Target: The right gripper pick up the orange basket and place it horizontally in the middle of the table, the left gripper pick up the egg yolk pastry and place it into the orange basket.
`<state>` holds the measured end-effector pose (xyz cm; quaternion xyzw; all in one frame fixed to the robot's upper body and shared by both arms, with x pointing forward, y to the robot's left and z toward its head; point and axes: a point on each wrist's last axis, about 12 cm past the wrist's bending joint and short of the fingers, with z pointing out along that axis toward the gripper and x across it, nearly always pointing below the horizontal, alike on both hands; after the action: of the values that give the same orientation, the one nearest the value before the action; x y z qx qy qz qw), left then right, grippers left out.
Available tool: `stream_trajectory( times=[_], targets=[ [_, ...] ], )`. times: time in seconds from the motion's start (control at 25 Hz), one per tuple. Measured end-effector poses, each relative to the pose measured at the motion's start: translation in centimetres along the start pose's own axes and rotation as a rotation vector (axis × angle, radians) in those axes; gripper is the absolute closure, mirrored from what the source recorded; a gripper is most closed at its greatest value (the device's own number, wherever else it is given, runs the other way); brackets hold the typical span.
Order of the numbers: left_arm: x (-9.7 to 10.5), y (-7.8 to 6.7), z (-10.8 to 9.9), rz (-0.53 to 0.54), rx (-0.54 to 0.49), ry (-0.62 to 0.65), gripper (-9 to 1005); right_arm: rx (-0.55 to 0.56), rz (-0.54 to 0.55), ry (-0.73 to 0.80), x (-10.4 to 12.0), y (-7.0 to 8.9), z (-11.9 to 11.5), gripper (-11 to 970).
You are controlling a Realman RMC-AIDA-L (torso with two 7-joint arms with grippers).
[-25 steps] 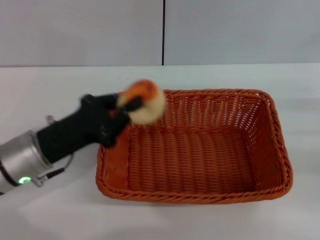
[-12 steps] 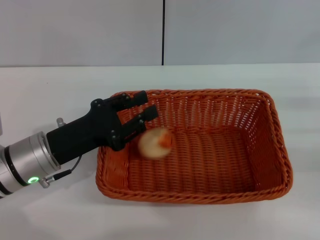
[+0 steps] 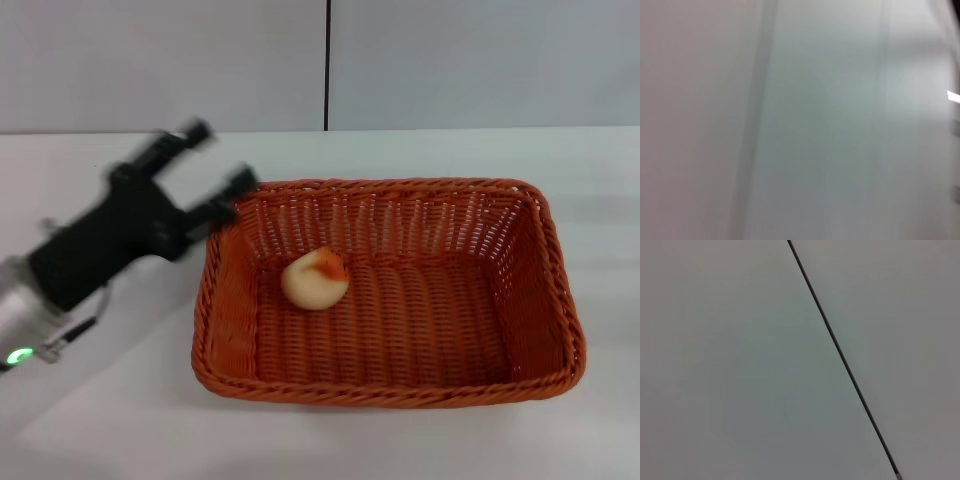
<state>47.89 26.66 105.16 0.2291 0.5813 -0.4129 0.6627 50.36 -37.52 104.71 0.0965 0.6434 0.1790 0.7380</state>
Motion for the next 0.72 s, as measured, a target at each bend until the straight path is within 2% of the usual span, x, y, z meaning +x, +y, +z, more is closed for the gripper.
stream_trajectory(
  times=[0.24,0.4,0.56,0.72],
  targets=[
    [-0.3,-0.4,-3.7,0.183,-0.364,-0.223,136,0.02,0.006,-0.009,-0.1,-0.3,-0.4,526],
    [-0.6,-0.8,-6.3,0.333,-0.716,-0.346,137,0.032,0.008,-0.011,-0.1,-0.5,-0.8,526],
    [-0.9,-0.6,-7.4,0.399,-0.836,-0.365,137,0.047,0.011,-0.02,-0.2,-0.8,-1.1,526],
    [-0.9,-0.4,-7.7,0.401,-0.859,-0.361,137,0.06,0.016,-0.034,-0.2,-0.9,-1.4,526]
  ],
)
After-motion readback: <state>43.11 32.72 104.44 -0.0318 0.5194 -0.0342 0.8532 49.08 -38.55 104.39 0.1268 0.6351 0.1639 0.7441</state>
